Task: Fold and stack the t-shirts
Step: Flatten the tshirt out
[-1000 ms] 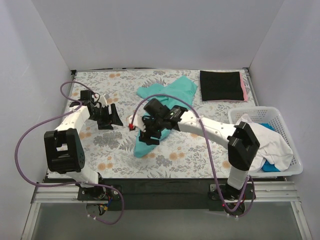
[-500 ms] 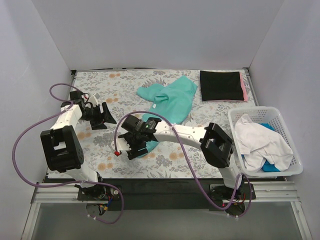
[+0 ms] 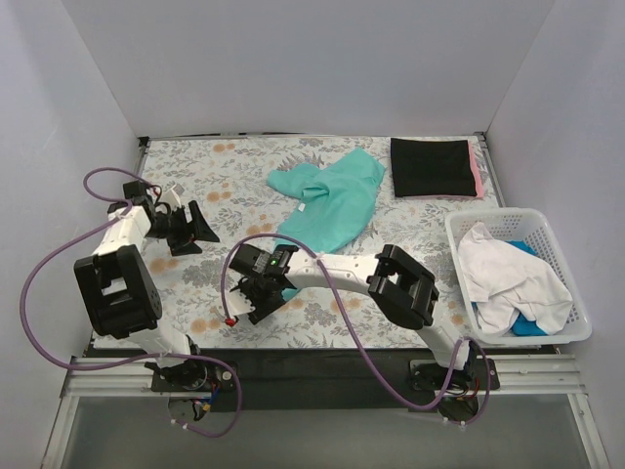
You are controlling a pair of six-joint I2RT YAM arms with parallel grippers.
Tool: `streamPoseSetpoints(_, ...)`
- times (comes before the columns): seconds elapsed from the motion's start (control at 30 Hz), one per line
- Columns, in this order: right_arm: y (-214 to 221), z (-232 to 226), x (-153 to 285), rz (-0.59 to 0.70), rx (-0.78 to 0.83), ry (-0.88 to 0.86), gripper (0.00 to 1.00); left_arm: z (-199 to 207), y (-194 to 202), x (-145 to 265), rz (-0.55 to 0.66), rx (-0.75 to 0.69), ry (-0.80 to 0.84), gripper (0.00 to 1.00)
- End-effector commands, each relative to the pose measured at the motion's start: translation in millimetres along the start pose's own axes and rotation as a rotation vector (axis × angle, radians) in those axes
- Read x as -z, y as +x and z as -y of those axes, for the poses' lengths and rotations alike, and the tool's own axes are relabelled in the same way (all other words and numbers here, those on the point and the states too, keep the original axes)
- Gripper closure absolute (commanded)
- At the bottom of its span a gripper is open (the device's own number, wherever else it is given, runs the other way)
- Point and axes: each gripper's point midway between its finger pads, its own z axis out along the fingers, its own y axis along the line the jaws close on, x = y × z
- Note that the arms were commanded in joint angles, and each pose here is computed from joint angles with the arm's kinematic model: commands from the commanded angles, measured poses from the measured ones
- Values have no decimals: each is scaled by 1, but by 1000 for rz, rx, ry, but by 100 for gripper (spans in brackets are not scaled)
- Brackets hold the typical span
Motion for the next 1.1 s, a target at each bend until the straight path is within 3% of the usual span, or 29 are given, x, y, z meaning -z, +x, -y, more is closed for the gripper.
streamPoseSetpoints(0.0,9,3,-5,-53,80,-3,42,3,-2,5,11,-1,36,30)
streamPoseSetpoints(0.13,19,-4,-2,-96,95,-13,53,4,-4,5,14,3,46,30)
streamPoseSetpoints(0.23,21,-4,6,-115,95,-12,79,5,-6,4,10,11,61,30)
streamPoseSetpoints(0.27,22,-2,10,-125,94,-5,98,7,-6,4,8,11,70,30)
streamPoseSetpoints(0.37,13,20,38,-107,77,71,99,10,-8,4,15,2,90,30)
streamPoseSetpoints(0.47,-2,75,98,-37,13,255,99,13,-13,4,30,-18,103,30)
streamPoseSetpoints(0.53,-18,114,160,52,-57,411,99,15,-17,2,42,-35,110,31)
streamPoseSetpoints(0.63,2,155,260,128,-177,630,99,22,-24,-2,58,-72,115,31)
streamPoseSetpoints(0.67,29,162,290,138,-269,693,99,28,-24,-4,56,-94,115,31)
streamPoseSetpoints(0.73,49,160,348,160,-339,808,99,33,-30,-8,71,-128,95,31)
streamPoseSetpoints(0.83,124,138,436,109,-498,1026,99,45,-34,-19,76,-197,70,32)
streamPoseSetpoints(0.87,151,122,421,67,-557,1008,99,54,-31,-27,60,-234,69,32)
streamPoseSetpoints(0.9,151,102,452,70,-561,1090,99,58,-33,-32,67,-264,62,32)
streamPoseSetpoints(0.97,184,75,467,-9,-620,1176,99,63,-36,-40,78,-304,26,32)
streamPoseSetpoints(1.07,212,22,464,-114,-711,1228,99,76,-51,-56,97,-319,27,33)
